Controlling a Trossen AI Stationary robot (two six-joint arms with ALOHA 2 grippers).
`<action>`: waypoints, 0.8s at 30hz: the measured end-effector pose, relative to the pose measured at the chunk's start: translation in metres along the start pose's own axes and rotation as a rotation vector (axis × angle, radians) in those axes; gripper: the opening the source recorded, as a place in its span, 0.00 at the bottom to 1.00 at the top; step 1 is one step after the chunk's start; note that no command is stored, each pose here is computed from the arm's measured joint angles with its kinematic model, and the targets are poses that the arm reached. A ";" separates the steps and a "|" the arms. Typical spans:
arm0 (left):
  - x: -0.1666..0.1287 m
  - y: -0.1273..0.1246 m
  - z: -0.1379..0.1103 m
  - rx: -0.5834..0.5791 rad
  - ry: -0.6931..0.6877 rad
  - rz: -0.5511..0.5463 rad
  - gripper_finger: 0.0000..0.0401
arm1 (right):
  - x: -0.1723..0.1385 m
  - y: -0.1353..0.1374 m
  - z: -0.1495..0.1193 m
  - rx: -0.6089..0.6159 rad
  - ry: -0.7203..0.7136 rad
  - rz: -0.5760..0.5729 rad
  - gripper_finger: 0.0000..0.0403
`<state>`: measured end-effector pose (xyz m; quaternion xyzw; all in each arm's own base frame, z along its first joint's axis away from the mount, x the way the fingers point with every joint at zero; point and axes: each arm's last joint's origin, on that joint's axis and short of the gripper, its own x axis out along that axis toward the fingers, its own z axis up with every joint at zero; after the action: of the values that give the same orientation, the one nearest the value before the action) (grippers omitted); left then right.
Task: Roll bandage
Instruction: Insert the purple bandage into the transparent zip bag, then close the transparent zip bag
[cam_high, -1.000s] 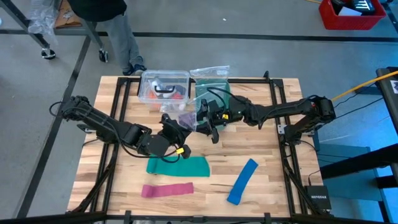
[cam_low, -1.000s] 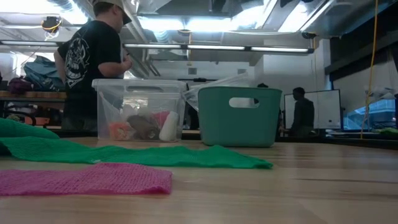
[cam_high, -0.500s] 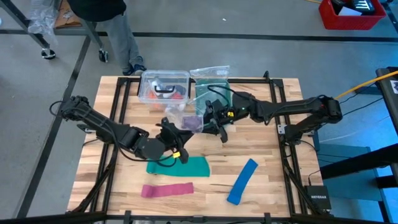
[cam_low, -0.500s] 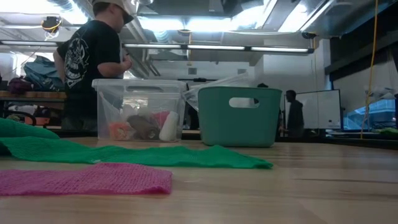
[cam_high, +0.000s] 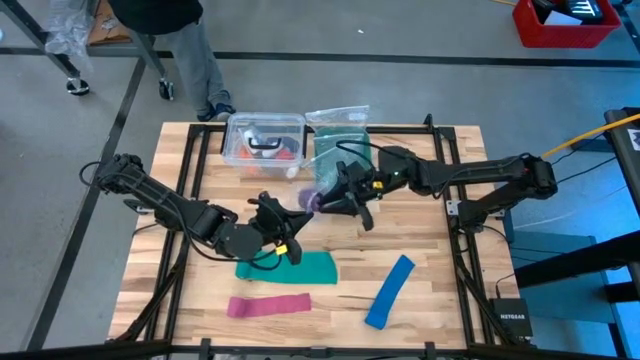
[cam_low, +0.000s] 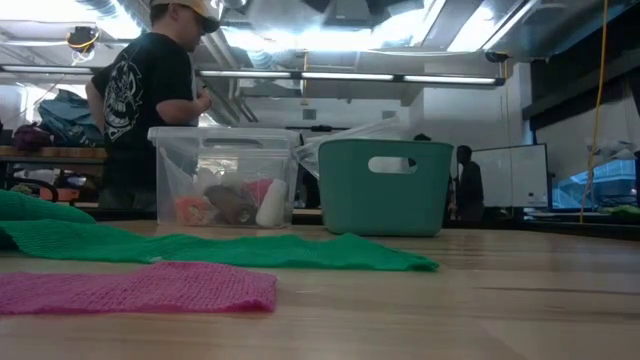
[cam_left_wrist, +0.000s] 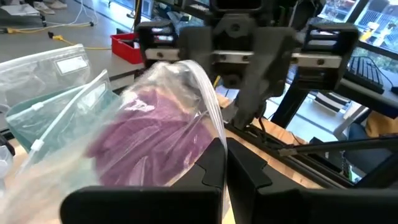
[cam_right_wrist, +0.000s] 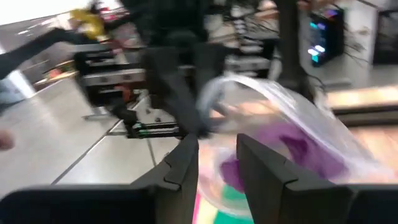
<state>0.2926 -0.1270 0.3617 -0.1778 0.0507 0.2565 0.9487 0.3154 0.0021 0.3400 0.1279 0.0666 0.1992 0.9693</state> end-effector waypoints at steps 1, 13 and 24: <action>0.000 0.000 0.000 -0.004 -0.002 -0.002 0.00 | -0.002 0.002 0.002 -0.023 -0.004 0.033 0.28; 0.003 -0.002 0.002 -0.093 0.119 -0.188 0.00 | -0.073 0.050 0.043 -0.370 -0.120 0.147 0.28; 0.035 0.002 -0.015 -0.234 0.514 -0.465 0.00 | -0.101 0.051 0.014 -0.421 0.216 -0.086 0.28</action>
<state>0.3219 -0.1138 0.3402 -0.3507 0.2162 -0.0151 0.9111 0.2072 0.0033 0.3757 -0.1021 0.1323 0.1797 0.9694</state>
